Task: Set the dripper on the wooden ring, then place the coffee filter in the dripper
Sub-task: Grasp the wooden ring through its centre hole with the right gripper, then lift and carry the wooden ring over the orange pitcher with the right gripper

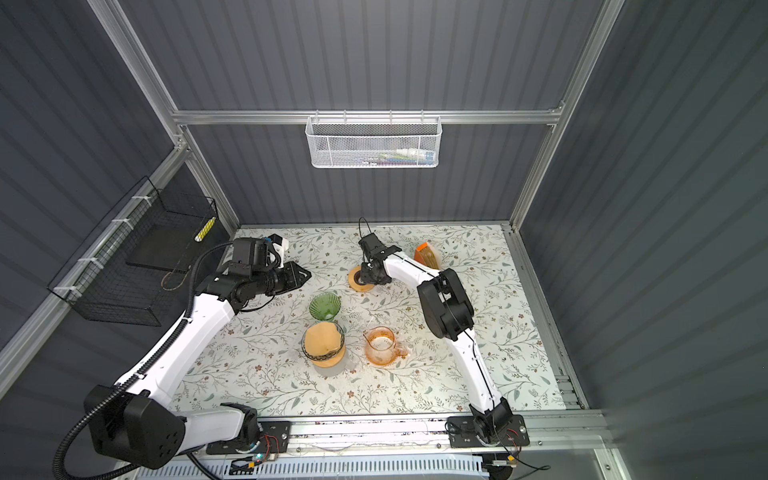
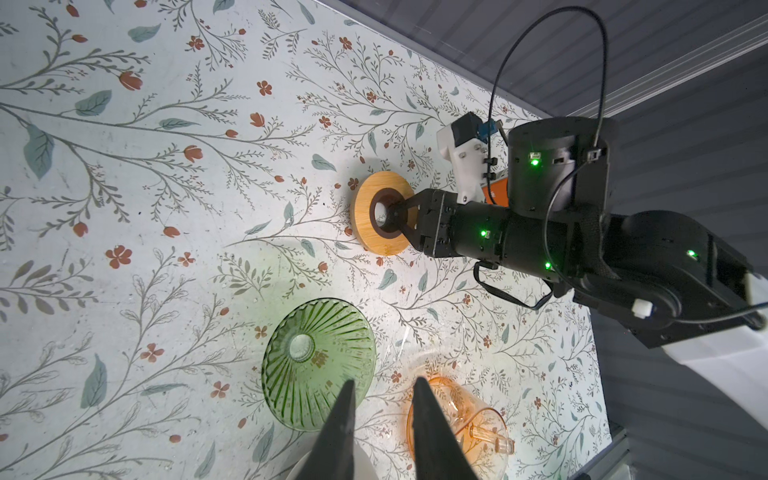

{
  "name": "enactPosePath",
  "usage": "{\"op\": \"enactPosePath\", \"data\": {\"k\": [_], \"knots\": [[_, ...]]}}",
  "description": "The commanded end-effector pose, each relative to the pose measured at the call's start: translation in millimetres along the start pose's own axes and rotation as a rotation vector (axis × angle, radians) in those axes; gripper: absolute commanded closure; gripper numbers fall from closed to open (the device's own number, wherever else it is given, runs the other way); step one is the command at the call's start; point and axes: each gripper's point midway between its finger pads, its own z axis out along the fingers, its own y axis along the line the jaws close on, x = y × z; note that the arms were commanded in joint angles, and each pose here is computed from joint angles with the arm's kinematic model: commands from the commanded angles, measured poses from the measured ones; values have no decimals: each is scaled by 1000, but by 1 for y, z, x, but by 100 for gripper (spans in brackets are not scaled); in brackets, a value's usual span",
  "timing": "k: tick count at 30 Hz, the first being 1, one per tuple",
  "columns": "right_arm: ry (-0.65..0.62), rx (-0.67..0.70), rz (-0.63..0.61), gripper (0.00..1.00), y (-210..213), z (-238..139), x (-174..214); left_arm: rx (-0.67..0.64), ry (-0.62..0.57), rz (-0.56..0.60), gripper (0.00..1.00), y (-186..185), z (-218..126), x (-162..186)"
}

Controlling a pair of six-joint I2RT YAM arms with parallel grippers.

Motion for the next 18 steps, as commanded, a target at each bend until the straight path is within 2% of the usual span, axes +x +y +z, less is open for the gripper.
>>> {"op": "enactPosePath", "data": {"k": [1,13,18], "knots": [[-7,0,-11,72,4,-6,2,-17,1,21,74,3,-6,7],[-127,-82,-14,77,14,-67,-14,-24,-1,0,74,0,-18,7],[-160,-111,-27,78,13,-103,-11,-40,1,2,74,1,-24,8]]}}
